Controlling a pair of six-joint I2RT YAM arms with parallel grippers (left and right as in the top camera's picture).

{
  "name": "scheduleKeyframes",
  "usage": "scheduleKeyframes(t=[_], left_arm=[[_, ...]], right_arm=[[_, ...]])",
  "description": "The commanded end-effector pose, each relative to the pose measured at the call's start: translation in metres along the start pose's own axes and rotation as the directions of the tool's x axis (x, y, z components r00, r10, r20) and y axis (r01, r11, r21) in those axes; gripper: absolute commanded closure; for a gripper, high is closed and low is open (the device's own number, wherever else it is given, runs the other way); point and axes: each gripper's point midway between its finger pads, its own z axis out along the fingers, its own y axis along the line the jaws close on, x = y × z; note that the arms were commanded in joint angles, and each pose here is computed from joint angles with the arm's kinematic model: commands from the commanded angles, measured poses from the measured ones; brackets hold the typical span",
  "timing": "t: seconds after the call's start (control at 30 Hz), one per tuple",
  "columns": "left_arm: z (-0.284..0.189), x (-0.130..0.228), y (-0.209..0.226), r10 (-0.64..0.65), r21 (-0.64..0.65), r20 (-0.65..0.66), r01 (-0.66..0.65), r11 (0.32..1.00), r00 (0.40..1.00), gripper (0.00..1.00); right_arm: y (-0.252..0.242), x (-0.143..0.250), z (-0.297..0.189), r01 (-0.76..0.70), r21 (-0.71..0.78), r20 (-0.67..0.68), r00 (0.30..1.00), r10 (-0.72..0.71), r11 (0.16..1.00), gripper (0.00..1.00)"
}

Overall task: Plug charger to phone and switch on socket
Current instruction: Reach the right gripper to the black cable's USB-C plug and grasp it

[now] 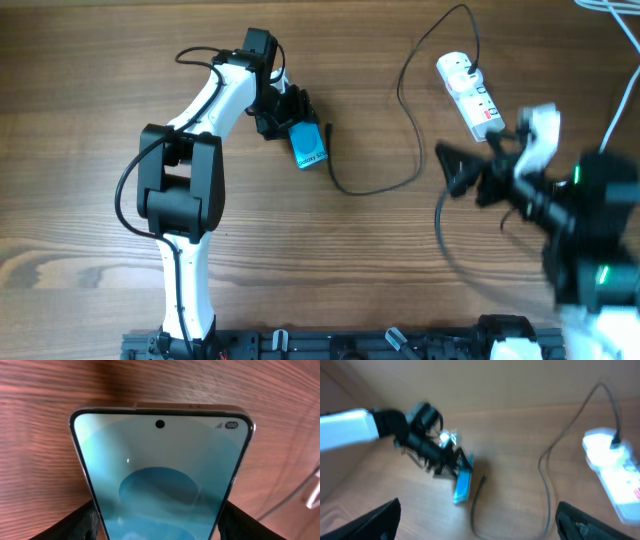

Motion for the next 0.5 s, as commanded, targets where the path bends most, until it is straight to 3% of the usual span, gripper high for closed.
scheduleKeyframes(t=[0.0,0.1,0.13,0.27,0.47], left_arm=[[-0.018,0.004,-0.020,0.033,0.088,0.002,-0.034,0.996,0.999,0.32],[-0.018,0.002,-0.021,0.036,0.090,0.008,-0.037,0.995,0.999,0.32],[-0.018,0.002,-0.021,0.038,0.091,0.011,-0.039,0.995,0.999,0.32],[-0.018,0.000,-0.022,0.041,0.094,0.017,-0.043,0.995,0.999,0.34],[-0.018,0.000,-0.022,0.042,0.094,0.017,-0.043,0.995,0.999,0.35]], right_arm=[[0.004,-0.025,0.032,-0.075,-0.099,-0.134,0.989,0.062,0.992,0.00],[0.017,-0.023,0.063,-0.209,-0.282,-0.242,0.960,0.142,0.936,0.00],[0.017,-0.018,0.076,-0.235,-0.320,-0.276,0.950,0.147,0.918,0.06],[0.005,0.027,0.128,-0.237,-0.265,-0.404,0.907,0.115,0.935,0.17],[0.020,0.100,0.197,-0.129,-0.272,-0.532,0.846,-0.038,0.954,0.16]])
